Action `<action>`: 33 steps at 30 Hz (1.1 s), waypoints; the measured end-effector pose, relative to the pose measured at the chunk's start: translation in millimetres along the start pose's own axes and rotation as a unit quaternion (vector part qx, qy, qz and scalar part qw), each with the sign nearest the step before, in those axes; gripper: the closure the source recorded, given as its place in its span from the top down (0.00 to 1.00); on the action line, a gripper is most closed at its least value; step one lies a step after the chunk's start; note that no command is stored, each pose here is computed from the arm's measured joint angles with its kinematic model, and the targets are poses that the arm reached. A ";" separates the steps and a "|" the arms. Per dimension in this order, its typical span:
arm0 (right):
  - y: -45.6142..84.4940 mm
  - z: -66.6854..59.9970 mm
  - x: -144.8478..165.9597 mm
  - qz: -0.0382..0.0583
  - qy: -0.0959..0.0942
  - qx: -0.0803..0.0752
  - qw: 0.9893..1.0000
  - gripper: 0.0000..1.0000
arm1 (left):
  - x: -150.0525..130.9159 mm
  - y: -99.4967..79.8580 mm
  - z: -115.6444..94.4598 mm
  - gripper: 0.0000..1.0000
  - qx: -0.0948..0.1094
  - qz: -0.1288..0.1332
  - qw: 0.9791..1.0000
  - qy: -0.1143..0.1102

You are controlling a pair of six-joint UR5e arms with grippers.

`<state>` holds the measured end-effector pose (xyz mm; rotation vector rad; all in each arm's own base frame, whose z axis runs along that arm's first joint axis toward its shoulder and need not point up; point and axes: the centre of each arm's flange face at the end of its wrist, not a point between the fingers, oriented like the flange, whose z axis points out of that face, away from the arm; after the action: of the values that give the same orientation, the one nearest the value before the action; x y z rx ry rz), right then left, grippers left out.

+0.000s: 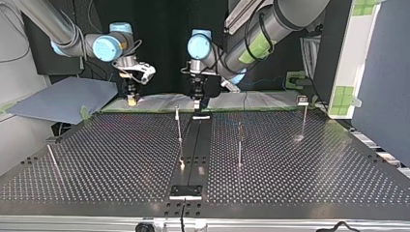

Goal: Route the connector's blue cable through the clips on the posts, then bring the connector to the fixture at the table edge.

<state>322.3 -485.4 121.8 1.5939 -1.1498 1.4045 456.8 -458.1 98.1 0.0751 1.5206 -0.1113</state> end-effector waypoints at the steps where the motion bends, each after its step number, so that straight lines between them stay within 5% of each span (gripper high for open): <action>1: 2.0 1.6 1.3 0.000 0.002 0.001 1.000 0.00 | -0.8 -0.8 0.6 0.04 0.000 0.000 1.000 -0.001; 22: 26.2 11.7 0.2 0.004 0.003 -0.001 1.000 0.00 | -8.3 -15.9 0.5 0.04 0.011 -0.002 1.000 -0.001; 33: 35.2 13.9 -0.2 0.007 0.002 -0.006 1.000 0.00 | 25.7 -18.0 2.8 0.04 0.010 0.004 1.000 0.014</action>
<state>294.3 -510.6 117.8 1.5771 -1.1660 1.4066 458.6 -477.0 72.9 0.0996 1.5469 -0.1197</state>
